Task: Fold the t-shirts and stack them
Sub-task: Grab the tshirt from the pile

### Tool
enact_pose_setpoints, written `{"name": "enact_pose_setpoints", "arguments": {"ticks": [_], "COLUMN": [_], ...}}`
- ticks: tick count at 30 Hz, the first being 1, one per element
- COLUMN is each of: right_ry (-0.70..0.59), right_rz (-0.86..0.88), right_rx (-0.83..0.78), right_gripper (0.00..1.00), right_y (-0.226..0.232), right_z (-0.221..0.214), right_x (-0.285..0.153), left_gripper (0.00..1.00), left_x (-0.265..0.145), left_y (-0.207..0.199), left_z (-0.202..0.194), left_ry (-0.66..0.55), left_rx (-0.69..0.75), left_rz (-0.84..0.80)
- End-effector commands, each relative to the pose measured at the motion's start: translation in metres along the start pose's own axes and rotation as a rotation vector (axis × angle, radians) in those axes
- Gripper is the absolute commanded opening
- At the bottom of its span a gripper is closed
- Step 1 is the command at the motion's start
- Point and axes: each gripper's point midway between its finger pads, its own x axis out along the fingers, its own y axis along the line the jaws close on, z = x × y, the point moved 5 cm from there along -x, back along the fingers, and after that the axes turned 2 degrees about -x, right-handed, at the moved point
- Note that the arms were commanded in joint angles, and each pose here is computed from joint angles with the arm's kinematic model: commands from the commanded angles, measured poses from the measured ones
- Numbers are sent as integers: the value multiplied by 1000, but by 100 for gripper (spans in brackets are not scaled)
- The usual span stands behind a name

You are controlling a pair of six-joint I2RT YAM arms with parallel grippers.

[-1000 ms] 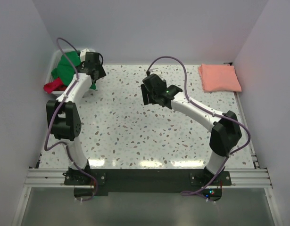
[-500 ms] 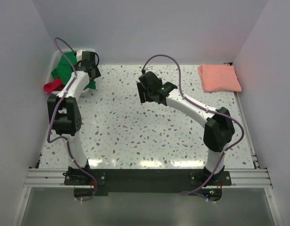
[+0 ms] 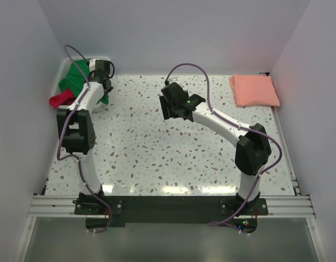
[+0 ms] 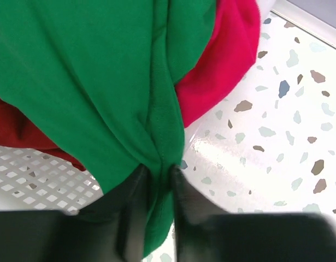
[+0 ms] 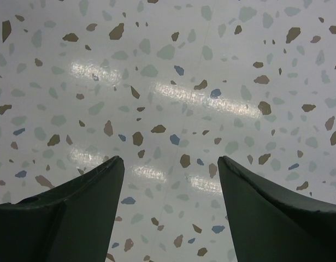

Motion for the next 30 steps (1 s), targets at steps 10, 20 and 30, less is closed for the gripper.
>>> {"name": "enact_pose_setpoints", "arguments": {"ticks": [10, 20, 30], "right_ry": [-11, -61, -212], "right_rz": [21, -40, -208], "right_rx": [25, 67, 273], "right_gripper": [72, 70, 69], "right_y": [4, -8, -64], "right_z": [9, 17, 50], "right_x": [-3, -14, -67], "left_gripper": [0, 0, 0], "left_x": [-45, -142, -281], "left_y": [15, -8, -82], "left_z": [39, 80, 115], "left_ry": [-87, -255, -396], "left_rx": [-74, -54, 64], "left_rz": [-43, -400, -821]}}
